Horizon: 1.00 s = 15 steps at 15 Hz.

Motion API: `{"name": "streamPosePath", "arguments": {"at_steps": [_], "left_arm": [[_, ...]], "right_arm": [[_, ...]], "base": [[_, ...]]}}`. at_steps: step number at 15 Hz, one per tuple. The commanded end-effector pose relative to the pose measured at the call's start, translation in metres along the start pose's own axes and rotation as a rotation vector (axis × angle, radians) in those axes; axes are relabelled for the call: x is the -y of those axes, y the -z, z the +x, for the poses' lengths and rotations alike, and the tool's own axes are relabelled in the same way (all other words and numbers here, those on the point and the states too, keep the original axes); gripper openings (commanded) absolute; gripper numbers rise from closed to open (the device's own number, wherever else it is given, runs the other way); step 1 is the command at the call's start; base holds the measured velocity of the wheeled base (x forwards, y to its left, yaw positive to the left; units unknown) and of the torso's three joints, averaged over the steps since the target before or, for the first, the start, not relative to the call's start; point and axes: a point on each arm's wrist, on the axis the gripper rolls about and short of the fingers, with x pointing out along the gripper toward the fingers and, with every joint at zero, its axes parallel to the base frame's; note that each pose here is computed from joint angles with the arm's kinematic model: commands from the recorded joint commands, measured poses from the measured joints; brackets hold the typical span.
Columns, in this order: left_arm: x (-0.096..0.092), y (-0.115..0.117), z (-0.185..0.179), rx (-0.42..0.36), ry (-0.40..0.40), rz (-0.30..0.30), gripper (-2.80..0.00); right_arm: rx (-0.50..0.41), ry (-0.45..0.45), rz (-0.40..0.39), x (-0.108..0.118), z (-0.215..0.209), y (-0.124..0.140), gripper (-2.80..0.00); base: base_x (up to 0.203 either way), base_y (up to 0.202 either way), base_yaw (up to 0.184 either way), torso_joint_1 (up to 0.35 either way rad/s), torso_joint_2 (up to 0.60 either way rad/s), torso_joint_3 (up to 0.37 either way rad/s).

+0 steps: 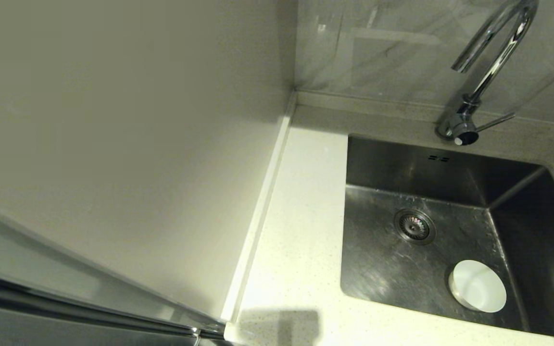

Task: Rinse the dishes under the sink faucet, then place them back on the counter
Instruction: Put a bowl back to the table from the sink

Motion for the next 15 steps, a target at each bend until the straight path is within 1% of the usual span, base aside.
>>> {"name": "streamPosePath", "arguments": {"at_steps": [1,5,8,9,12,14,15], "left_arm": [[0.0,0.001,0.0,-0.002,0.0,0.0,-2.8],[0.0,0.001,0.0,-0.002,0.001,0.0,-2.8],[0.0,0.001,0.0,-0.002,-0.001,0.0,-2.8],[0.0,0.001,0.0,-0.002,-0.001,0.0,-2.8],[0.0,0.001,0.0,-0.002,-0.001,0.0,-2.8],[0.0,0.001,0.0,-0.002,0.0,0.0,-2.8],[0.0,0.001,0.0,-0.002,-0.001,0.0,-2.8]], "right_arm": [[-0.026,0.012,0.003,0.0,0.009,-0.001,-2.8],[-0.033,0.014,0.003,-0.001,0.015,-0.003,-2.8],[0.007,0.001,0.005,-0.003,0.02,-0.007,-2.8],[0.019,-0.003,-0.003,-0.004,0.021,-0.009,-2.8],[0.009,0.001,-0.023,-0.005,0.027,-0.009,-2.8],[0.005,0.022,-0.041,-0.004,0.03,-0.008,-2.8],[0.009,0.031,-0.049,-0.004,0.03,-0.008,0.0]], "base": [[0.0,0.0,0.0,0.0,0.0,0.0],[0.0,0.0,0.0,0.0,0.0,0.0],[0.0,0.0,0.0,0.0,0.0,0.0],[0.0,0.0,0.0,0.0,0.0,0.0],[0.0,0.0,0.0,0.0,0.0,0.0],[0.0,0.0,0.0,0.0,0.0,0.0],[0.0,0.0,0.0,0.0,0.0,0.0]]}}
